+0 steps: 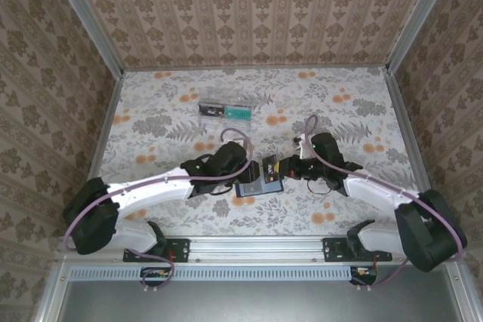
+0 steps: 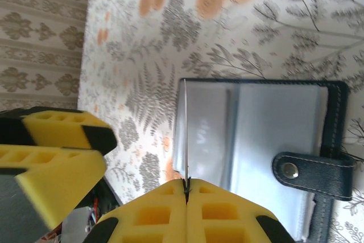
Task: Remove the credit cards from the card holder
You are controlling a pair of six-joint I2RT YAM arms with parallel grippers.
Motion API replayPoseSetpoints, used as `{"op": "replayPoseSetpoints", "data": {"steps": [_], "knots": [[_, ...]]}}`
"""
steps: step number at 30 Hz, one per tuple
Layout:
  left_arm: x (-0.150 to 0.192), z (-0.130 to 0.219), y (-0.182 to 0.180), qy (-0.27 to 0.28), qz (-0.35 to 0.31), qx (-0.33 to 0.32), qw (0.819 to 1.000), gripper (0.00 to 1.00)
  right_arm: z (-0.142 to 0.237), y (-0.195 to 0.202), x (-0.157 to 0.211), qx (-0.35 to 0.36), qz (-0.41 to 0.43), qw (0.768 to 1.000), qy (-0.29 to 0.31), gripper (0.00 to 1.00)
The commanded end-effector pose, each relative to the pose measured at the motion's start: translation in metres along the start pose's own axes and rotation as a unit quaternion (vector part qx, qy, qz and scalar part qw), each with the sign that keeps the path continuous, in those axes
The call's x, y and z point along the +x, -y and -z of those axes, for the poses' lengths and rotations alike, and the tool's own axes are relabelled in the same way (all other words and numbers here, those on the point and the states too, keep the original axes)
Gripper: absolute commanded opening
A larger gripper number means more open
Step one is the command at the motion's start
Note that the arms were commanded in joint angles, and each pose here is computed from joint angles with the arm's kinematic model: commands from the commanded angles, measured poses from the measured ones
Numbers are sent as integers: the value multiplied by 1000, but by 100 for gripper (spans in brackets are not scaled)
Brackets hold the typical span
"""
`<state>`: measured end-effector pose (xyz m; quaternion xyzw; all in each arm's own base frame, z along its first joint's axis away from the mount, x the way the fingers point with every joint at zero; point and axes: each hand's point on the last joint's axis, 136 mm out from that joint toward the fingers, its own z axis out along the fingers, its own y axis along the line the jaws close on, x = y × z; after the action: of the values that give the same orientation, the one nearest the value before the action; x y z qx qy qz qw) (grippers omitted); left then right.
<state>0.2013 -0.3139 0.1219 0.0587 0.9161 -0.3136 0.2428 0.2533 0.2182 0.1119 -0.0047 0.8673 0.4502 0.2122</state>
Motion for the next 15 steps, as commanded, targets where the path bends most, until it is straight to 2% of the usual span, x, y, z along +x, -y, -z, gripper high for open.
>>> {"op": "replayPoseSetpoints", "data": {"steps": [1, 7, 11, 15], "knots": [[-23, 13, 12, 59, -1, 46, 997, 40, 15, -10, -8, -6, 19, 999, 35, 0], [-49, 37, 45, 118, 7, 173, 978, 41, 45, -61, -32, -91, 56, 988, 112, 0], [-57, 52, 75, 128, -19, 251, 959, 39, 53, -84, -37, -133, 64, 982, 118, 0], [-59, 60, 89, 130, -29, 292, 947, 36, 55, -97, -39, -166, 62, 978, 114, 0]]}}
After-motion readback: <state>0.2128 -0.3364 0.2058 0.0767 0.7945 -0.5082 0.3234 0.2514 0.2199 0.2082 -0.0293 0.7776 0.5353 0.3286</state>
